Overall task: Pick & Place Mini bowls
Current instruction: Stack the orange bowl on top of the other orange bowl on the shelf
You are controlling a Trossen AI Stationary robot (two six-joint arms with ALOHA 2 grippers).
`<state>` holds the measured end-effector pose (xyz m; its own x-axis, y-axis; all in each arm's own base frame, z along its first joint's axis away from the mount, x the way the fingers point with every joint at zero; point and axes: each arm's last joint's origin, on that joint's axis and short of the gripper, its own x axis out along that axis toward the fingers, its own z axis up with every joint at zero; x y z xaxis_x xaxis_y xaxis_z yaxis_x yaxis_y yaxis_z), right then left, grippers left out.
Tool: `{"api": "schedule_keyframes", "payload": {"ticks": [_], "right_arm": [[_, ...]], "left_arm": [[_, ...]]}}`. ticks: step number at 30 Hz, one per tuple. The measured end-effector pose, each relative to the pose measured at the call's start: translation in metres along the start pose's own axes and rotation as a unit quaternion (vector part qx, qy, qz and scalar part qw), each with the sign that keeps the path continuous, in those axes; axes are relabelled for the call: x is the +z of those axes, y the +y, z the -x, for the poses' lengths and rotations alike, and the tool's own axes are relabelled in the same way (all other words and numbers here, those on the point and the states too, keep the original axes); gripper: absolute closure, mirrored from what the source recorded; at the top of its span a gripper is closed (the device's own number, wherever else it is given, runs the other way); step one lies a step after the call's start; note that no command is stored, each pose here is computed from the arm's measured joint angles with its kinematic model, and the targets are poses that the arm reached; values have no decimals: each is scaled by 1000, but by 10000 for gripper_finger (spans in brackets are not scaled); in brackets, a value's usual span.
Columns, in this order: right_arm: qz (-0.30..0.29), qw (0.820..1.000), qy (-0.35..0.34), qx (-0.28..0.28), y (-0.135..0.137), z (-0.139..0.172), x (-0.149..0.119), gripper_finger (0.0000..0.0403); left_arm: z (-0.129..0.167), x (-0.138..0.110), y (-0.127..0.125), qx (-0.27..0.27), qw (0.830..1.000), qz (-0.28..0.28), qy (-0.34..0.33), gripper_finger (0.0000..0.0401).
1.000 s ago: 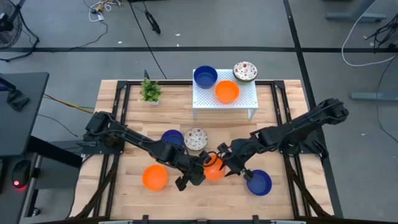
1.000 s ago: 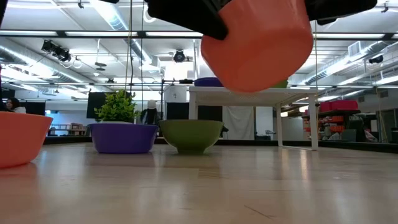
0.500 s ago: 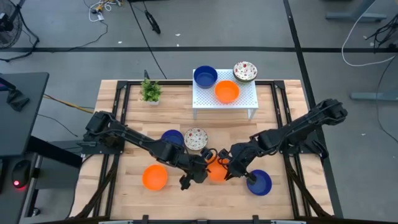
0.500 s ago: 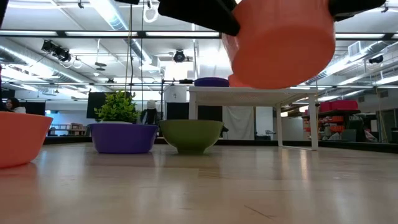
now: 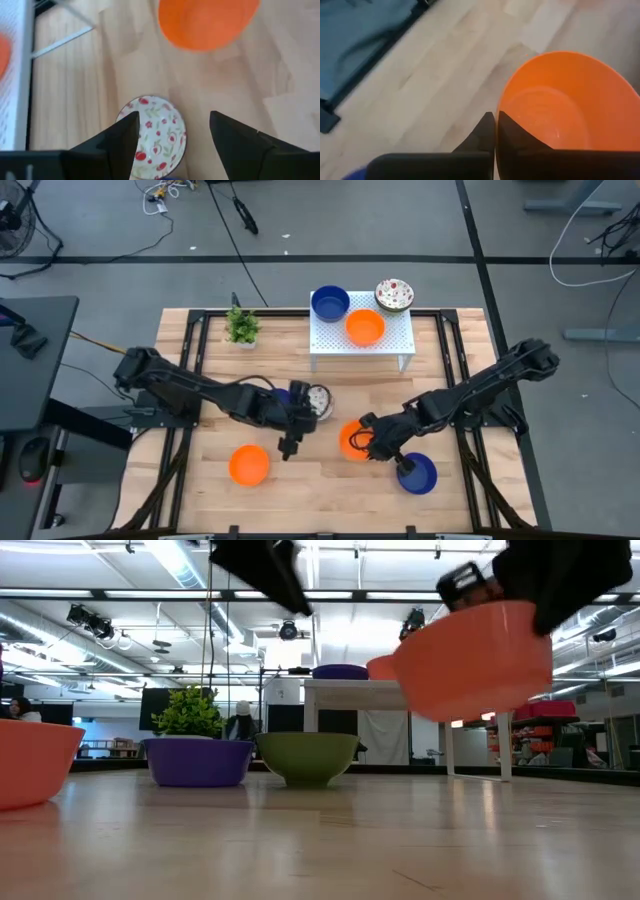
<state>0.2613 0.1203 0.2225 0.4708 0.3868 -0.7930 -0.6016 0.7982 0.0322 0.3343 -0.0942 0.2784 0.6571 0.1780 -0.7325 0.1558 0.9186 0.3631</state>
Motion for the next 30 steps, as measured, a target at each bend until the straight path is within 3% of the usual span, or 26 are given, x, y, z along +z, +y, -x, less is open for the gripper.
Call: {"api": "schedule_keyframes", "payload": {"ticks": [4,8,11,16,22,25,30], "right_arm": [[31,997,17,-75,9,30,19,402],[50,980,22,-190,4,77,39,402],[35,959,24,-281,-20,113,46,402],[-26,927,24,-372,-80,152,32,403],[-132,919,26,-370,-142,170,-16,403],[-155,911,11,-382,-156,173,-30,403],[-164,920,-9,-355,-165,168,-39,403]], "left_arm": [[-17,-39,-6,33,999,40,-3,175],[-39,-74,-14,64,987,120,-80,196],[-51,-91,-20,71,973,169,-141,207],[-53,-98,-22,77,955,198,-206,219],[-52,-96,-22,72,953,200,-215,222],[-52,-96,-23,71,953,199,-215,222],[-52,-96,-23,71,953,199,-215,222]]}}
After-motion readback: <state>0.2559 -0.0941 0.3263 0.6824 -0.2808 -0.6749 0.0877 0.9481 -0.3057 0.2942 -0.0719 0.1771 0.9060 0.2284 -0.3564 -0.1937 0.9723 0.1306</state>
